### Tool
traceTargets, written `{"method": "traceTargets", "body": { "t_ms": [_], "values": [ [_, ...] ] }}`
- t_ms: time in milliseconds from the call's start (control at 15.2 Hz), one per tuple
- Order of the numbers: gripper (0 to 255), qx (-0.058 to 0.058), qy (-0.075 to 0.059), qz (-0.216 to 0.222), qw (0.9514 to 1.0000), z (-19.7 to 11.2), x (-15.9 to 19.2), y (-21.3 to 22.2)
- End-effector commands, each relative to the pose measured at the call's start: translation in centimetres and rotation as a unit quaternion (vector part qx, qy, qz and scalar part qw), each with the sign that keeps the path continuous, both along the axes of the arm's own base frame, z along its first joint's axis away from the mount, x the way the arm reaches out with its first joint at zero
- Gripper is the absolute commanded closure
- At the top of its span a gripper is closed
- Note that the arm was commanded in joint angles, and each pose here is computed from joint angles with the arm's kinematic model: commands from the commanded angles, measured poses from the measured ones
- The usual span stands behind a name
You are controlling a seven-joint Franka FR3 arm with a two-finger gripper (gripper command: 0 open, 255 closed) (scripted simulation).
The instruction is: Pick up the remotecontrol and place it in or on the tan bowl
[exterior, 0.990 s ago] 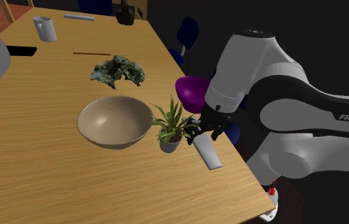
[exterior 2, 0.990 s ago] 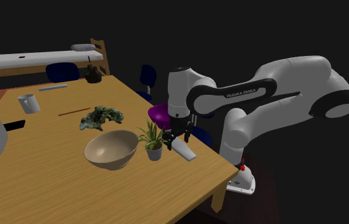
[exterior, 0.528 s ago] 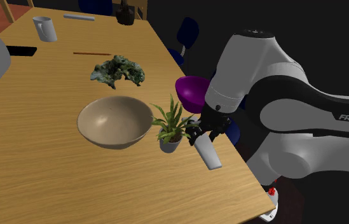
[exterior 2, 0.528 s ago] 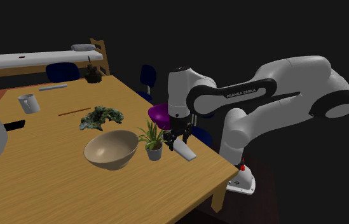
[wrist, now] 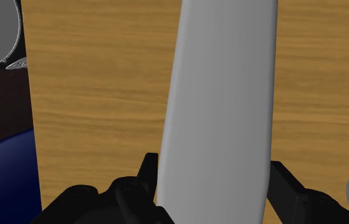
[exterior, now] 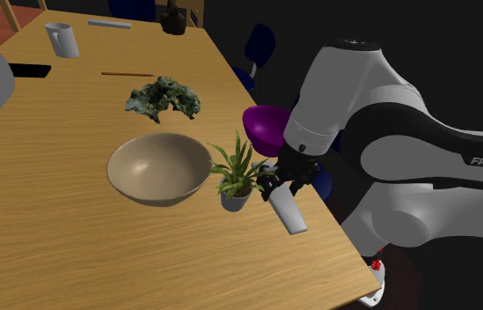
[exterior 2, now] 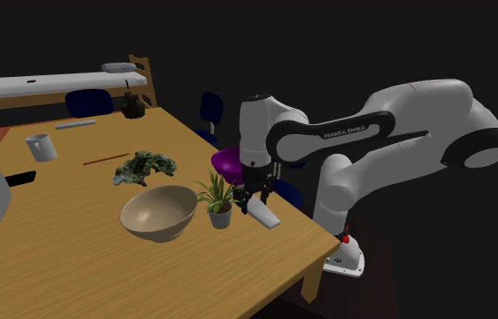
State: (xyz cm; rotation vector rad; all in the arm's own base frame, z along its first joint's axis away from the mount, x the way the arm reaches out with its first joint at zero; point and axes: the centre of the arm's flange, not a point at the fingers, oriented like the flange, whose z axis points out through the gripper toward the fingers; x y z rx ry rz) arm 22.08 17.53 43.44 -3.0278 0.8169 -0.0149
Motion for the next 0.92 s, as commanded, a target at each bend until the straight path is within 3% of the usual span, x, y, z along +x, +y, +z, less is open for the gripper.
{"method": "traceTargets", "body": {
  "t_ms": [0,858],
  "values": [
    [255,0.000,0.000,0.000,1.0000,0.8,0.0,0.0],
    [255,0.000,0.000,0.000,1.0000,7.7,0.0,0.0]
  ]
}}
